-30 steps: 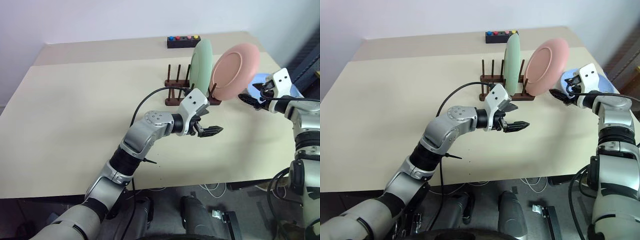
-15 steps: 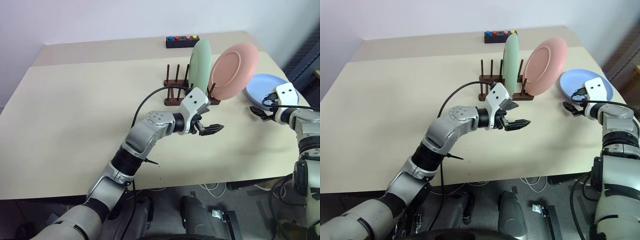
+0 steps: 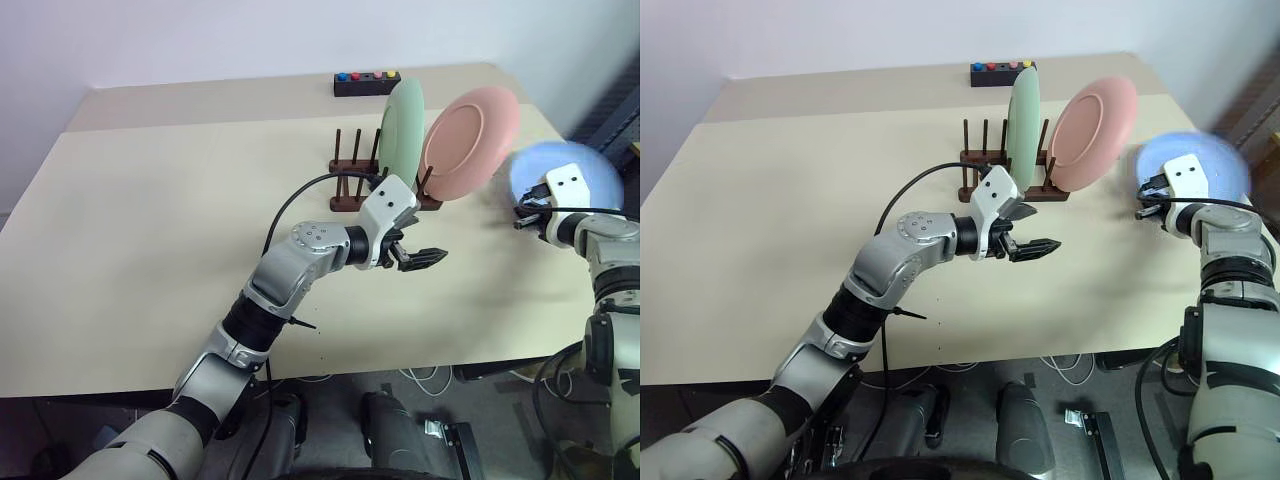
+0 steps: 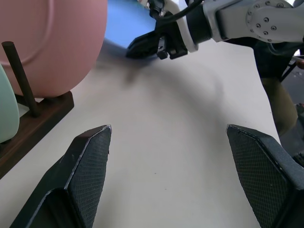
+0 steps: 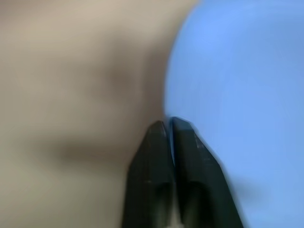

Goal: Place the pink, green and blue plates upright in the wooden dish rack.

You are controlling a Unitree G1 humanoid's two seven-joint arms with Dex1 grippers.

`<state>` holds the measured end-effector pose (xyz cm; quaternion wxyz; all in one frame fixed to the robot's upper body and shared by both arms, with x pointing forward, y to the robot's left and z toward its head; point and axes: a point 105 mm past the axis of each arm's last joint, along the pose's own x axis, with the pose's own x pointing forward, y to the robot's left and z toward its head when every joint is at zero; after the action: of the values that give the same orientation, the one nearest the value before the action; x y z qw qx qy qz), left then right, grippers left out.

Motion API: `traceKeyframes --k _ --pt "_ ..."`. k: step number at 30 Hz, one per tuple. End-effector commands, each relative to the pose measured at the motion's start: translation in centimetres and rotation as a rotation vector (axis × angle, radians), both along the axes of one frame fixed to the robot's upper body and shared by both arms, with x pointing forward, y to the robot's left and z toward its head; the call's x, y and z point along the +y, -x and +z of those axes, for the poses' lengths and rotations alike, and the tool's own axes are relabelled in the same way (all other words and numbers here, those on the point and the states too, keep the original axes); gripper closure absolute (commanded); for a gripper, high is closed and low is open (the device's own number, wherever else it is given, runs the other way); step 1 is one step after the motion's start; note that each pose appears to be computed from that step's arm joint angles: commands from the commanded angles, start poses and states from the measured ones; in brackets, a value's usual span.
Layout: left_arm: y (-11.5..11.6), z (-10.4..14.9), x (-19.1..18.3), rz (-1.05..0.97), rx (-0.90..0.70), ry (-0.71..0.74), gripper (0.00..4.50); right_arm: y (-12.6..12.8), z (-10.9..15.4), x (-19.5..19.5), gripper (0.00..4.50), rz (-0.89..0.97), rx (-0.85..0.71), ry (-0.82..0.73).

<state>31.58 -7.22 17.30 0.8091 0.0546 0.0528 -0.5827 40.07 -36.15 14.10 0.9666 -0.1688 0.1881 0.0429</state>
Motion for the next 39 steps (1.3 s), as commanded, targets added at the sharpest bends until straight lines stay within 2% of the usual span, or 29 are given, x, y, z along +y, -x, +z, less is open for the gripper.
traceKeyframes --k 1,10,20,24,29,31,34,39 --pt "0.3 1.3 -0.1 -0.010 -0.034 0.038 0.51 0.0 0.5 -0.1 4.45 0.000 -0.012 -0.005" --pt "0.2 1.4 0.0 -0.008 -0.032 0.044 0.51 0.0 1.1 -0.2 4.45 -0.001 -0.036 -0.021" --pt "0.2 1.9 0.0 -0.011 -0.044 0.079 0.51 -0.4 4.7 -1.4 4.45 -0.095 -0.218 -0.020" --pt "0.7 2.8 1.3 -0.059 -0.057 0.129 0.51 0.4 9.4 -2.7 4.45 -0.174 -0.429 -0.045" --pt "1.5 3.5 3.1 -0.127 -0.082 0.157 0.51 1.4 14.2 -1.9 4.45 -0.169 -0.616 -0.055" --pt "1.6 3.8 3.6 -0.138 -0.090 0.168 0.51 1.8 15.9 -1.4 4.45 -0.164 -0.689 -0.135" --pt "0.8 4.9 5.0 -0.091 -0.133 0.206 0.51 2.5 19.2 1.6 4.45 -0.016 -0.795 -0.275" --pt "0.4 5.4 8.3 -0.056 -0.182 0.195 0.51 4.1 22.6 7.2 4.45 0.243 -0.869 -0.483"
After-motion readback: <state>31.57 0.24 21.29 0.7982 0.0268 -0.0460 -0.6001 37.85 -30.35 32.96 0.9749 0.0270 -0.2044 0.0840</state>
